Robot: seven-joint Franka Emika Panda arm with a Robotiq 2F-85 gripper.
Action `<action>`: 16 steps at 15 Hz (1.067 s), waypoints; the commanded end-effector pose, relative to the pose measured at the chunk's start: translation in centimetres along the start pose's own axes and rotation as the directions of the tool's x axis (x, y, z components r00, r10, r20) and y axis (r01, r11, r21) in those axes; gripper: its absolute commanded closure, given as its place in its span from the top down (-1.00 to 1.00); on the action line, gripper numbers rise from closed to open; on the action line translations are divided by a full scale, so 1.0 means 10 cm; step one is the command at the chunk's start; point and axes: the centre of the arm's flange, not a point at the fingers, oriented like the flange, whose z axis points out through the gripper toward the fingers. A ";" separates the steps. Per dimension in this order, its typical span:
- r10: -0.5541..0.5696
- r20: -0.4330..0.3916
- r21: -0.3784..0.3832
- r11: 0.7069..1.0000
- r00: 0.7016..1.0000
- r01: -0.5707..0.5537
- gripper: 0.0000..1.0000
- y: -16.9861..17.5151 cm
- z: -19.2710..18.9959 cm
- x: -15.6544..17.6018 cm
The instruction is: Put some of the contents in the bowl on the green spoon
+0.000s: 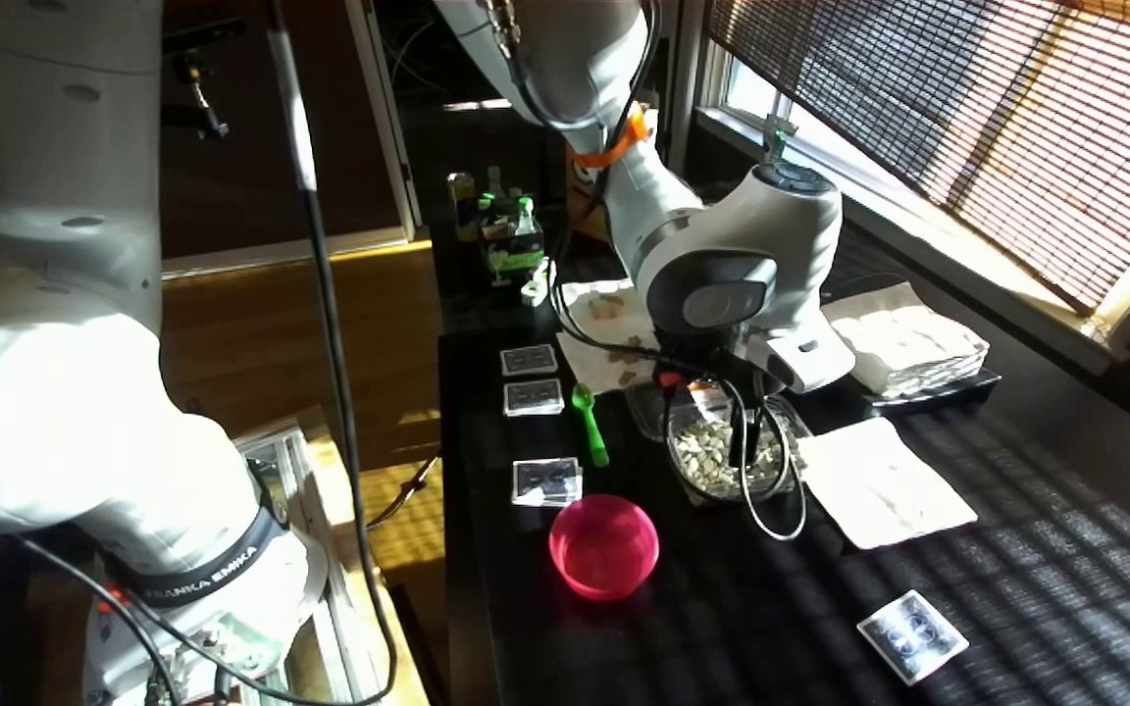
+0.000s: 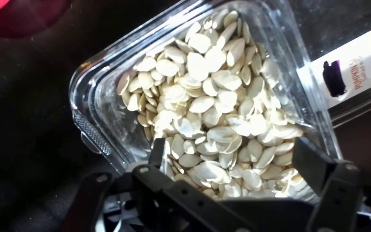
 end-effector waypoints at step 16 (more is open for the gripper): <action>0.115 0.049 0.054 0.992 0.992 -0.117 0.53 0.05 0.28 0.03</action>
